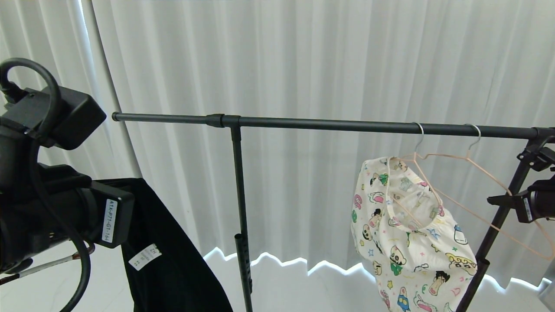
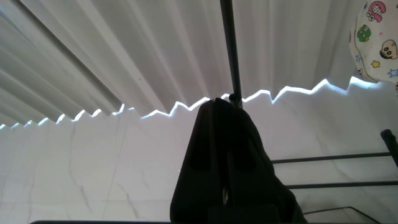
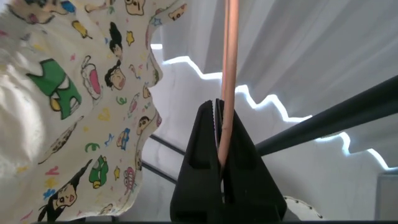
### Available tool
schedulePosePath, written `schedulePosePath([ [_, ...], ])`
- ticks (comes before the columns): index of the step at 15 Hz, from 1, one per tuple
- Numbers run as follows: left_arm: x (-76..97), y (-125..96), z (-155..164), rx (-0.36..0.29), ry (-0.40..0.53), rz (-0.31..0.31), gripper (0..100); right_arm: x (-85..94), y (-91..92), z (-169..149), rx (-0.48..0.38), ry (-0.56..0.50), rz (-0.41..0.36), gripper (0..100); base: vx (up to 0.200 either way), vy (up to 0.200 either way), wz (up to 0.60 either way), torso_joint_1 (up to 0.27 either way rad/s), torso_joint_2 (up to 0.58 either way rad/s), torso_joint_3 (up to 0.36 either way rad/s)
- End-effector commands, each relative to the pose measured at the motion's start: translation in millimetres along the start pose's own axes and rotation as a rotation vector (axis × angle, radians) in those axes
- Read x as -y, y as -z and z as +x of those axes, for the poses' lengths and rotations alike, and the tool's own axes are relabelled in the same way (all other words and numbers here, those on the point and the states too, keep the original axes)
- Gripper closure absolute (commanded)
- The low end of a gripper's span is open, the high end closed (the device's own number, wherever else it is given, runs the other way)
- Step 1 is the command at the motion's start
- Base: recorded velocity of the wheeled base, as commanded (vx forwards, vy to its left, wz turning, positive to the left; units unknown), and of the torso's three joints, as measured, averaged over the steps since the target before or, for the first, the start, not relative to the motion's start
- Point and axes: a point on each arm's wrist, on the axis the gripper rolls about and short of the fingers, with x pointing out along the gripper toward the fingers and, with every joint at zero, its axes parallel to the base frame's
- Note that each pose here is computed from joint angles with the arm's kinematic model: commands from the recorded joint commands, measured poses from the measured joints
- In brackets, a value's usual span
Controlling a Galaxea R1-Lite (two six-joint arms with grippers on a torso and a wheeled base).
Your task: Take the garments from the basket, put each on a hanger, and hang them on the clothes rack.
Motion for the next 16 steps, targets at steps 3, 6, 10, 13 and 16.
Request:
schedulePosePath([
  [3,-0.4,0.2,-0.3,0.001,-0.001,-0.002,100,-14.2,-12.2,-29.6,0.084,0.013,0.053,100,0.0,0.0,0.0,0.0,0.0,0.0],
  [6,-0.9,-0.6,-1.0,0.005,-0.002,-0.004,100,-26.3,-11.6,-45.8,0.166,0.032,0.074,100,0.0,0.0,0.0,0.0,0.0,0.0],
  [10,-4.4,0.2,-5.7,0.018,-0.006,-0.014,100,-51.8,0.6,-74.6,0.23,0.054,0.103,100,0.0,0.0,0.0,0.0,0.0,0.0],
  [13,-8.1,0.4,-5.2,0.015,-0.038,-0.025,100,-70.9,18.6,-92.2,0.241,0.079,0.1,100,-0.133,0.0,0.0,0.002,0.0,0.003],
  [16,-9.6,-0.3,-7.6,0.024,-0.042,-0.03,100,-84.4,30.8,-104.9,0.249,0.135,0.095,100,-0.2,0.0,0.0,0.007,0.0,0.004],
])
